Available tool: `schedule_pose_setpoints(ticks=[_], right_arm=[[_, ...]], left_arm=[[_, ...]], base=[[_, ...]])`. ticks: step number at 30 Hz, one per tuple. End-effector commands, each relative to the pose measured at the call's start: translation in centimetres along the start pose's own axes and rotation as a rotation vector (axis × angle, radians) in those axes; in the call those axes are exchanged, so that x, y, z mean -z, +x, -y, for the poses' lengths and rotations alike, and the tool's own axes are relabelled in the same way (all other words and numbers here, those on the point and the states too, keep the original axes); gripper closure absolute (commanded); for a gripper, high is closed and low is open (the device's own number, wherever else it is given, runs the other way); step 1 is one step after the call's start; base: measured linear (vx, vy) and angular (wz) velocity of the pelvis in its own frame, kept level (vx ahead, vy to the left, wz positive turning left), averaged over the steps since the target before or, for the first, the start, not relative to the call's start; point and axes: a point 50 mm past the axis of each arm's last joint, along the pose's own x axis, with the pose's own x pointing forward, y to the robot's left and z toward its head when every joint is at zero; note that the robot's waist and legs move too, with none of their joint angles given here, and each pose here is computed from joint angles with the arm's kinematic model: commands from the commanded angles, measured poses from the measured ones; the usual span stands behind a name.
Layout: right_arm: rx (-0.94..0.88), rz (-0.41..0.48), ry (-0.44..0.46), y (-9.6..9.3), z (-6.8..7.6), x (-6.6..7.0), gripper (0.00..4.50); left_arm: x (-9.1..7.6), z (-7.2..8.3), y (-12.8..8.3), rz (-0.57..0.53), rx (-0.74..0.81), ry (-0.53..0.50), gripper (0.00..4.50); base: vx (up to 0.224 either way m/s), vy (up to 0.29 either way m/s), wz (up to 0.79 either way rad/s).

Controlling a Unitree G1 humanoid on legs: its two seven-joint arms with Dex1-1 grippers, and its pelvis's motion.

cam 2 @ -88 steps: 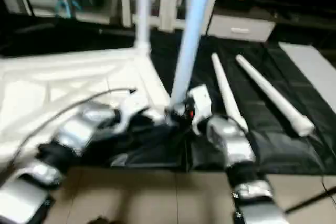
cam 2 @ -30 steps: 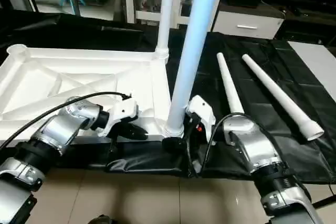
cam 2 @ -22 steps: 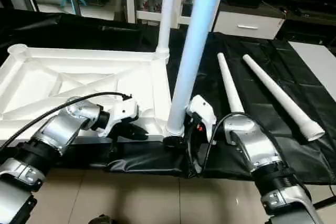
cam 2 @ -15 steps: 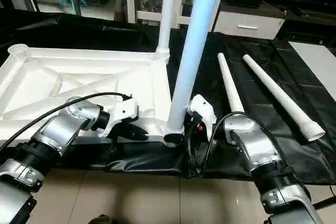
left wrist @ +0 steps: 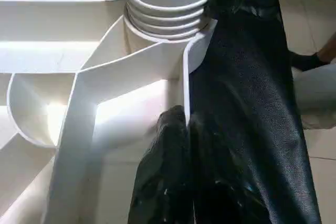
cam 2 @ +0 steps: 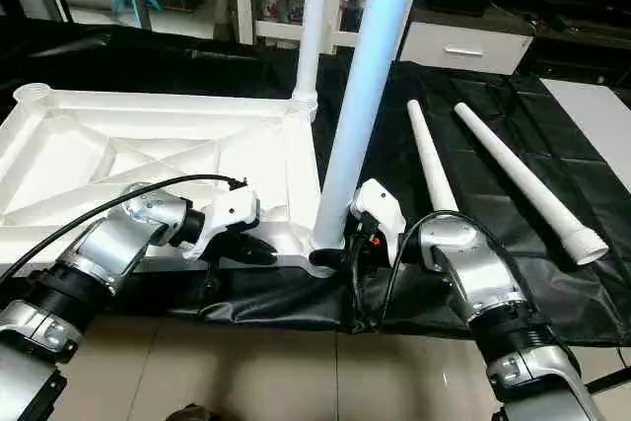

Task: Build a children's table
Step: Rotate leg to tighten

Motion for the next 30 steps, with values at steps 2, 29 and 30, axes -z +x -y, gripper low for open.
schedule_pose_setpoints(ticks=[2,29,30], right_arm=[[0.139,0.001,0.020,-0.1,1.2,0.0,1.84],[1.073,0.318,0.434,8.3,2.2,-1.8,1.51],[1.086,0.314,0.404,8.1,2.3,-1.9,1.16]], left_arm=[[1.7,1.4,1.7,-0.069,0.071,-0.040,4.50],[-2.7,-4.0,4.3,0.099,-0.583,-0.122,4.50],[-2.6,-4.0,4.3,0.100,-0.581,-0.120,4.50]], base=[[0.000,0.000,0.00],[0.000,0.000,0.00],[0.000,0.000,0.00]])
